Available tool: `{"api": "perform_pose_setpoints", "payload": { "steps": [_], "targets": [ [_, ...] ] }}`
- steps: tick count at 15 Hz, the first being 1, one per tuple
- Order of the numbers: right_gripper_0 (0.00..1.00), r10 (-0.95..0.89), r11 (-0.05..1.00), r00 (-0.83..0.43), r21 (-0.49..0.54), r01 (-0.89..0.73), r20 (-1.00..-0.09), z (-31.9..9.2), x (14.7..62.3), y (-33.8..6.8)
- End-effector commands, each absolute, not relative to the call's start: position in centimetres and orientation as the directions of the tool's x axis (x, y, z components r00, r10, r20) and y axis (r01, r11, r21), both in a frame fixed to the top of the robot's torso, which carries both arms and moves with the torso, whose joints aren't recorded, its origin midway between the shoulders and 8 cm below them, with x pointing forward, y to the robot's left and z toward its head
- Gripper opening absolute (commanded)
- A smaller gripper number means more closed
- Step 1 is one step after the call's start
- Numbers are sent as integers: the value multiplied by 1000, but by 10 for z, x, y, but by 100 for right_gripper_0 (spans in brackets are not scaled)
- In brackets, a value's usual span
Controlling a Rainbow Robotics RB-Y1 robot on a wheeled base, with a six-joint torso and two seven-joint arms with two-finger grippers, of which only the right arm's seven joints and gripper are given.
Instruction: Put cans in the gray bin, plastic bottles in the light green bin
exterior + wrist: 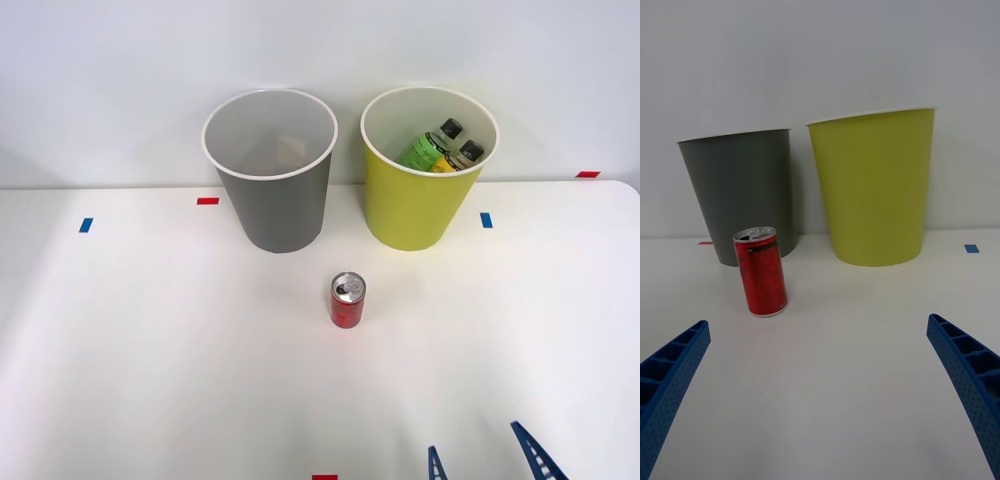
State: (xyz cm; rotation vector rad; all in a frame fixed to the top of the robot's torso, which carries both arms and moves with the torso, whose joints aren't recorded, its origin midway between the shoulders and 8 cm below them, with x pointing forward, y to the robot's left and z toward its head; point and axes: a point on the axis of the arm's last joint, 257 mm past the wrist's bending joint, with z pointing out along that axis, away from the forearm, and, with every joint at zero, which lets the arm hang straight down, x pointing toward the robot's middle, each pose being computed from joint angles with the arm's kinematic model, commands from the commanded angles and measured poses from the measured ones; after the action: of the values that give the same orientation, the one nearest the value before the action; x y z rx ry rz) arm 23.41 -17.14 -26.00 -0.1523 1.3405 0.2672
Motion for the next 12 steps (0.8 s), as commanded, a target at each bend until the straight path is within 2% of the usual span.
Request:
{"api": "perform_pose_setpoints", "payload": {
  "steps": [1,5,8,12],
  "targets": [
    [100,82,950,190,19,-312,-978,-264,265,-162],
    [100,132,925,163,63,-374,-978,-261,307,-129],
    [100,185,901,187,90,-424,-965,-267,341,-108],
    [100,154,890,238,30,-455,-959,-262,378,-87]
  ]
}}
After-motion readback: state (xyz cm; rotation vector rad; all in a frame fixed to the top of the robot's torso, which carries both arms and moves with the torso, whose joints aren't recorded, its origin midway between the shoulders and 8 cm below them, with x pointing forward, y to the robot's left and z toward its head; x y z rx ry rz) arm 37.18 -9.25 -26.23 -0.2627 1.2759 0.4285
